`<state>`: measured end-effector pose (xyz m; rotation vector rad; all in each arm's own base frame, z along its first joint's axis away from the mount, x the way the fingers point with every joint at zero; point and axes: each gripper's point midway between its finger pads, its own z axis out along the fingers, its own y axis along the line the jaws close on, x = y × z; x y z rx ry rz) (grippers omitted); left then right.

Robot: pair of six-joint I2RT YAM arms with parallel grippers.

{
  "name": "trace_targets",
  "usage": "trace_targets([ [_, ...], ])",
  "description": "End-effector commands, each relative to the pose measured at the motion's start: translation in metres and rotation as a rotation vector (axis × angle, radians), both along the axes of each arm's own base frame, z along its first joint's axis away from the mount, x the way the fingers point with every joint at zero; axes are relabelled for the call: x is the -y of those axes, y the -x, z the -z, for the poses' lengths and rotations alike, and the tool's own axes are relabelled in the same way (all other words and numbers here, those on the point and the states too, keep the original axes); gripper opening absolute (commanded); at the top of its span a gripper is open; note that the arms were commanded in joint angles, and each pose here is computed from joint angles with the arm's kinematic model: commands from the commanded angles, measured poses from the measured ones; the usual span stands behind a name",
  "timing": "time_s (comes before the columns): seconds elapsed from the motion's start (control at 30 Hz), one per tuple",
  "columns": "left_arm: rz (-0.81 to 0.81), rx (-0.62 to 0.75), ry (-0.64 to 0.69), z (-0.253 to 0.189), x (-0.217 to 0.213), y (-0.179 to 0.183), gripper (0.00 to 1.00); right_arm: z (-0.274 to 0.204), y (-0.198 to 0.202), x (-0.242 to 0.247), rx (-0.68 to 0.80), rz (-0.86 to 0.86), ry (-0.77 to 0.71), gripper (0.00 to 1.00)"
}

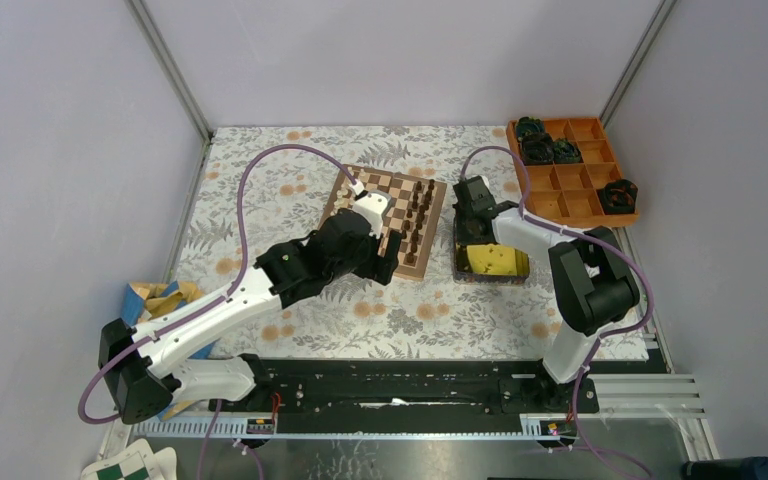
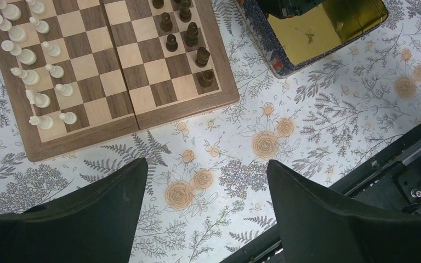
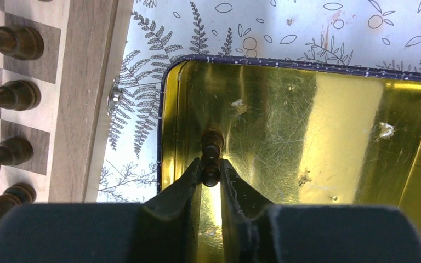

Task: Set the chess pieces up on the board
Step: Pick up the chess piece from the storage box.

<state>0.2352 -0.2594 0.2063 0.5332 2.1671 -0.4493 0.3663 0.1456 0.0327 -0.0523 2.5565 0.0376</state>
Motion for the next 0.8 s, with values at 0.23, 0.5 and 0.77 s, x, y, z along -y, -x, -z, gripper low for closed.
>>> trace_targets([
  [0.23,0.003,0.048,0.053,-0.015,0.007,-0.009,0.87,-0.014,-0.008,0.001,0.021,-0.009,0.007,0.07],
  [0.5,-0.003,0.056,0.063,-0.021,0.007,-0.010,0.87,-0.043,-0.005,0.005,0.067,-0.003,0.000,0.04],
  [0.77,-0.025,0.074,0.068,-0.029,0.006,-0.014,0.87,-0.076,-0.001,0.007,0.112,-0.012,-0.008,0.02],
])
